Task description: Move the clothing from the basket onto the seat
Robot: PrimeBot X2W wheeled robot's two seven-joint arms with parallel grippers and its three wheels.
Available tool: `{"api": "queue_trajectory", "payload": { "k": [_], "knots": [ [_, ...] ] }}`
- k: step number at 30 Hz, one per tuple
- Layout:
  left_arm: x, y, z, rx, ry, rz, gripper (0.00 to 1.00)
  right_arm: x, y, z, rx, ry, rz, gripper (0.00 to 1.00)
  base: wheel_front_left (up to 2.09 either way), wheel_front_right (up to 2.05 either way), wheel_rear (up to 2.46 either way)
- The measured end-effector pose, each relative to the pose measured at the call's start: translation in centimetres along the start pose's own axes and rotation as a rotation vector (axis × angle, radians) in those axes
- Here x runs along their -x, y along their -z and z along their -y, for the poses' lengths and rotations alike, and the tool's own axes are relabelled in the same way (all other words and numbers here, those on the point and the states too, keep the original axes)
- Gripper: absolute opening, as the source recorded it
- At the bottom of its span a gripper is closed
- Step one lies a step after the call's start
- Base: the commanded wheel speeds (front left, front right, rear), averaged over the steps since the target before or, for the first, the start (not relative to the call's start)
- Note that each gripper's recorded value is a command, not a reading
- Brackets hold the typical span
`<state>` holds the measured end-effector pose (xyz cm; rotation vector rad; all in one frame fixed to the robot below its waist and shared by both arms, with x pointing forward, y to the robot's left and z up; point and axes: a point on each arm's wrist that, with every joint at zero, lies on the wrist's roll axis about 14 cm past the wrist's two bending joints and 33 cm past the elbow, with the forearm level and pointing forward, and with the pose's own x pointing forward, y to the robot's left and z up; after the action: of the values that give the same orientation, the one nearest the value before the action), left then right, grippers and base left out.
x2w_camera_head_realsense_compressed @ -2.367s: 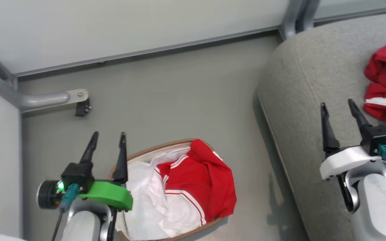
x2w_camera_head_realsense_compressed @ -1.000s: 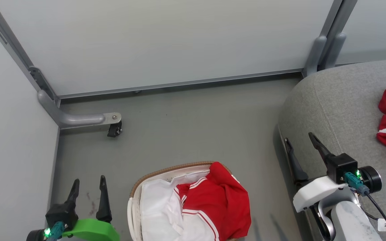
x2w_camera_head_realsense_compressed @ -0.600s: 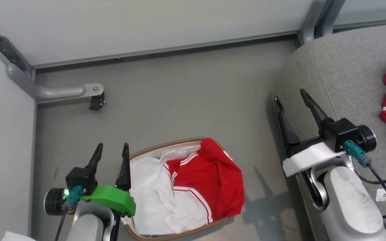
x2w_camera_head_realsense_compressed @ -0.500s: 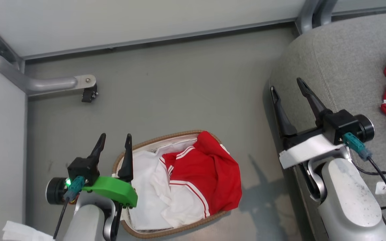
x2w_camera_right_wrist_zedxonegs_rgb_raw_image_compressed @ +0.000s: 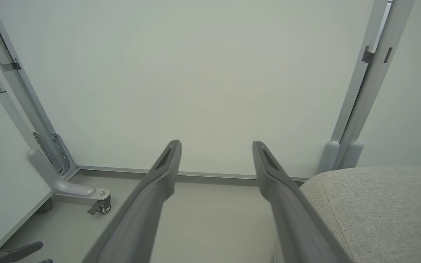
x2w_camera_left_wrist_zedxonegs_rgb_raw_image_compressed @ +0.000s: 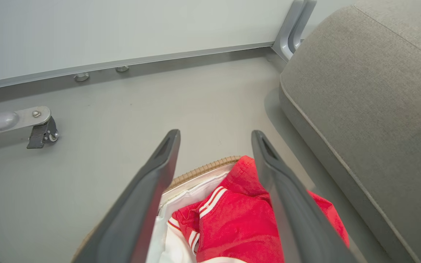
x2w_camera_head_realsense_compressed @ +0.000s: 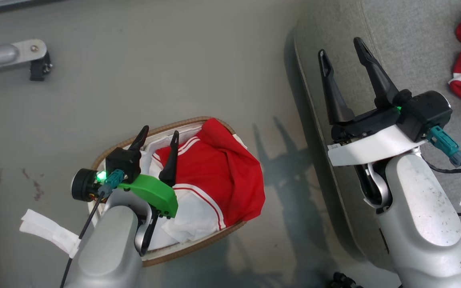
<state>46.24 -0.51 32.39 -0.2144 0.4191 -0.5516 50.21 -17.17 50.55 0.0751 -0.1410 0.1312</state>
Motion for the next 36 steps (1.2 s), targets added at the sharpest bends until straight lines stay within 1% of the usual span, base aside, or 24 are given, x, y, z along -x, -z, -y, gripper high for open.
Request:
{"api": "queue_trajectory", "payload": {
  "k": [4, 10, 11, 17, 28, 36],
  "knots": [
    [-1.7, 2.9, 1.2, 0.014, 0.072, -0.079, 1.0, -0.3, 0.8, 1.1, -0.001, 0.022, -0.009, 1.0, 0.0, 0.0, 0.0],
    [-3.8, 6.8, 2.0, 0.026, 0.153, -0.178, 1.0, -0.3, 2.5, 2.6, 0.007, 0.051, -0.04, 1.0, 0.0, 0.0, 0.0],
    [-4.3, 8.3, 2.2, 0.03, 0.177, -0.216, 1.0, -0.3, 3.1, 3.1, 0.011, 0.061, -0.054, 1.0, 0.0, 0.0, 0.0],
    [-5.4, 12.1, 3.2, 0.055, 0.242, -0.3, 1.0, 0.2, 5.5, 4.5, 0.025, 0.091, -0.111, 1.0, 0.0, 0.0, 0.0],
    [-4.5, 18.8, 4.1, 0.087, 0.314, -0.477, 1.0, 1.0, 8.9, 5.8, 0.046, 0.118, -0.191, 1.0, 0.0, 0.0, 0.0],
    [-3.2, 21.6, 3.6, 0.098, 0.304, -0.589, 1.0, 0.9, 10.5, 5.7, 0.051, 0.113, -0.219, 1.0, 0.0, 0.0, 0.0]
  ]
}}
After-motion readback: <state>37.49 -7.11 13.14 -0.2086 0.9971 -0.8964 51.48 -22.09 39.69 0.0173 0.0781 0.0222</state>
